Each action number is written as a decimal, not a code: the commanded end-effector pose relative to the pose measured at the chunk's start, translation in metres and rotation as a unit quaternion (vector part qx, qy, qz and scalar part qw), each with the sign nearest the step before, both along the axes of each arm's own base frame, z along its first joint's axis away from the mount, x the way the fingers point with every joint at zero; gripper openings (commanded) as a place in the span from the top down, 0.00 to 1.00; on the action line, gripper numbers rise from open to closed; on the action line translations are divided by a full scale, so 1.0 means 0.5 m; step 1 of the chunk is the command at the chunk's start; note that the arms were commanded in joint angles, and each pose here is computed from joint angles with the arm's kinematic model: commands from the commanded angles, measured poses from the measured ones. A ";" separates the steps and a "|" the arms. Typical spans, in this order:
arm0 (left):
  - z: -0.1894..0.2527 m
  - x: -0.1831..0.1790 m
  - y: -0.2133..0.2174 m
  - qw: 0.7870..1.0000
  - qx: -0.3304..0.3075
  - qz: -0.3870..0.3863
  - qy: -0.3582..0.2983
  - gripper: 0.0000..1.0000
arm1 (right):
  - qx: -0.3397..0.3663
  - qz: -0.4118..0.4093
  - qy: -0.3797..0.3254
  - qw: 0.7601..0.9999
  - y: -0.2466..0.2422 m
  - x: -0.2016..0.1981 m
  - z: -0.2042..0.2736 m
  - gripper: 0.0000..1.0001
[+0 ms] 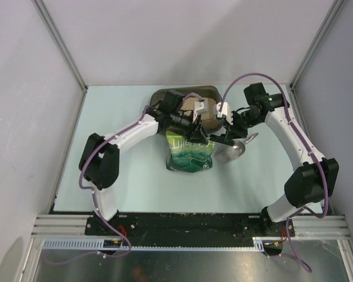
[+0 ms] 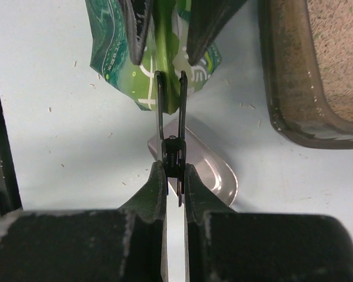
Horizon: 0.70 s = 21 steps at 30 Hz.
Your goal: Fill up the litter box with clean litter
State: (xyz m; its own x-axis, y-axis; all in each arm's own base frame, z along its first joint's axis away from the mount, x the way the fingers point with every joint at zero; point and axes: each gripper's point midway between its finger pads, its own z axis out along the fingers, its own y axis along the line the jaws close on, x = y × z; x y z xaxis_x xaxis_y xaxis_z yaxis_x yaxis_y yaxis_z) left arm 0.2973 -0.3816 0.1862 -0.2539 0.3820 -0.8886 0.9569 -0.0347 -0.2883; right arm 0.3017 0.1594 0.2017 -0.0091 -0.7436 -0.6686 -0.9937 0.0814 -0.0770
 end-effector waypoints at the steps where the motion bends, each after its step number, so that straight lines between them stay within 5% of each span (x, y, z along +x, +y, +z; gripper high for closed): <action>1: 0.064 -0.005 0.060 0.999 -0.019 0.028 -0.027 0.54 | -0.009 0.025 -0.066 0.997 0.023 0.031 0.047 1.00; 11: 0.046 -0.012 0.149 0.997 -0.010 0.070 -0.012 0.57 | -0.042 0.054 -0.078 0.995 0.055 0.024 0.036 1.00; 15: 0.042 -0.019 0.156 0.998 -0.009 0.068 -0.016 0.78 | -0.042 0.060 -0.080 0.994 0.074 0.025 0.036 1.00; 21: 0.055 -0.020 0.150 0.998 -0.019 0.058 -0.016 0.92 | -0.042 0.077 -0.080 0.993 0.123 0.021 0.029 1.00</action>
